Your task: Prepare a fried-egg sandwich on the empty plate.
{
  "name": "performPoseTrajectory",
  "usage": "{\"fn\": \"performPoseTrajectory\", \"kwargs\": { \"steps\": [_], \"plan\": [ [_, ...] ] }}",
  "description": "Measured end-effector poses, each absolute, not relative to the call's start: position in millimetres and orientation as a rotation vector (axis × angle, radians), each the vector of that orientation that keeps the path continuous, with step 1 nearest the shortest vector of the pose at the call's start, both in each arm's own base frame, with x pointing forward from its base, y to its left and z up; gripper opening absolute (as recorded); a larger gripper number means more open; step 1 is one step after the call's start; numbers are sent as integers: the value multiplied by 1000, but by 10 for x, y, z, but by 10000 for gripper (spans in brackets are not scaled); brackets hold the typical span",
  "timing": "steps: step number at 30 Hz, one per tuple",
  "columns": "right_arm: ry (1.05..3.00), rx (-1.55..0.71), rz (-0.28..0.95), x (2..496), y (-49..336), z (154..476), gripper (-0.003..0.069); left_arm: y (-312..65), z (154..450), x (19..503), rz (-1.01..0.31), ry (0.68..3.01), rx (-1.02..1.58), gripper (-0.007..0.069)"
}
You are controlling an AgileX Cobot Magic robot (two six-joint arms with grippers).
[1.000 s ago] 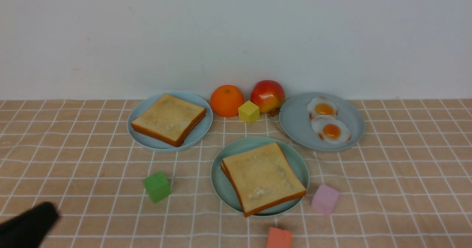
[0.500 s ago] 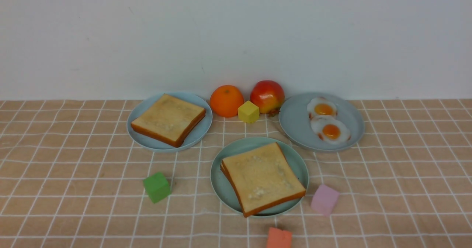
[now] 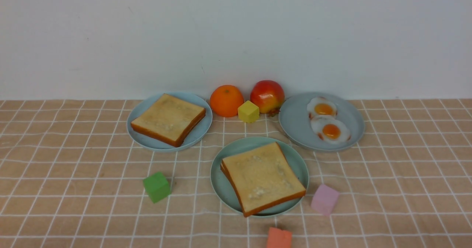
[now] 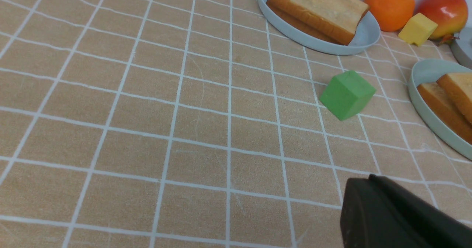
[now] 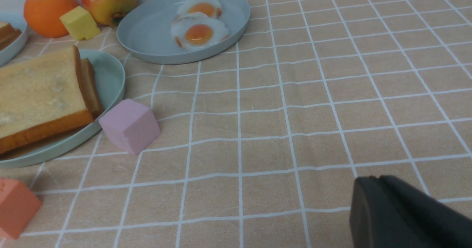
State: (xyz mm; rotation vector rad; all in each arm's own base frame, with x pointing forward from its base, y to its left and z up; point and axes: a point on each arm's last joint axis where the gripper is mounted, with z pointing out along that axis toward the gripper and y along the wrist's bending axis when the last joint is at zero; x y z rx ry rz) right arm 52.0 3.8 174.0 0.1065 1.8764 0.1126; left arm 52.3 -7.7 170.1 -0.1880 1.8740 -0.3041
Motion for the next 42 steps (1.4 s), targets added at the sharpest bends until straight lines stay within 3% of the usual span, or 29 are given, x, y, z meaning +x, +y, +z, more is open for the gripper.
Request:
{"fn": "performPoseTrajectory", "kwargs": {
  "steps": [42],
  "plan": [
    [1876,108,115,520,39,1740,69,-78,1701,523,-309,1874,-193,18]
  ]
}}
